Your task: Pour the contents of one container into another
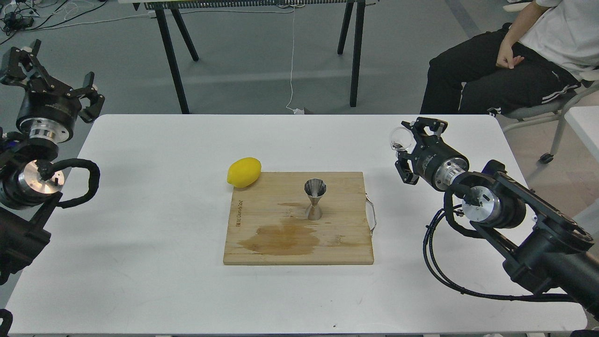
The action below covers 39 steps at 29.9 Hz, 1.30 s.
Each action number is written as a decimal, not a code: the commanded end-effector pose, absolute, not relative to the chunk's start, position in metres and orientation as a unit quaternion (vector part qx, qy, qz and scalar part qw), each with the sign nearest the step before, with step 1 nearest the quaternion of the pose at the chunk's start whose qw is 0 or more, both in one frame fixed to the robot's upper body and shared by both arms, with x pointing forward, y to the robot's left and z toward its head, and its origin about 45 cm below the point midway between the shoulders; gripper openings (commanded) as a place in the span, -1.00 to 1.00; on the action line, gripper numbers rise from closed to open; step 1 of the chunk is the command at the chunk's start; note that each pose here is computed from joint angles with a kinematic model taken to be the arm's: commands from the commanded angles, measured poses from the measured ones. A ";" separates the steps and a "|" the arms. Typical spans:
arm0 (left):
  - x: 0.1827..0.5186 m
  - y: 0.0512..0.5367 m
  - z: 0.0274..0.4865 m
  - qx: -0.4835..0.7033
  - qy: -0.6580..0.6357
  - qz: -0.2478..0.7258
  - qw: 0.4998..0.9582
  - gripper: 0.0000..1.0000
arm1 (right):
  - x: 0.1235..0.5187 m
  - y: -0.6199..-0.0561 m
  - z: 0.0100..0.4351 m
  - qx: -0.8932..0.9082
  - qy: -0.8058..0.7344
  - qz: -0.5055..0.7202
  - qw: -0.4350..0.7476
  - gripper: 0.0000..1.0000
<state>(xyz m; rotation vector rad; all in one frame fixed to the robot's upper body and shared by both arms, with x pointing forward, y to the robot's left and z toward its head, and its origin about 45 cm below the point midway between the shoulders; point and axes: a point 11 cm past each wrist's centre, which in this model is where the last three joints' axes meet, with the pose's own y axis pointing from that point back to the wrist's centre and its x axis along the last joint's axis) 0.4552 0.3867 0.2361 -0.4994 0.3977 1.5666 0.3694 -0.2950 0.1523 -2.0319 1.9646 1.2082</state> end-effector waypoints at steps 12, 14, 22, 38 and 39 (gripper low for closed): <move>0.456 0.384 0.235 -0.222 0.178 0.694 0.661 0.99 | 0.332 -0.383 0.069 -0.470 0.602 0.601 0.235 -0.27; 0.456 0.385 0.235 -0.222 0.178 0.694 0.662 0.99 | 0.330 -0.382 0.067 -0.464 0.599 0.607 0.241 -0.27; 0.455 0.386 0.236 -0.222 0.175 0.694 0.662 0.99 | 0.322 -0.376 0.056 -0.441 0.593 0.622 0.259 -0.23; 0.455 0.385 0.236 -0.223 0.176 0.693 0.662 0.99 | 0.311 -0.367 0.039 -0.406 0.596 0.636 0.276 0.29; 0.456 0.385 0.236 -0.223 0.176 0.693 0.662 0.99 | 0.310 -0.368 0.039 -0.406 0.596 0.636 0.275 0.28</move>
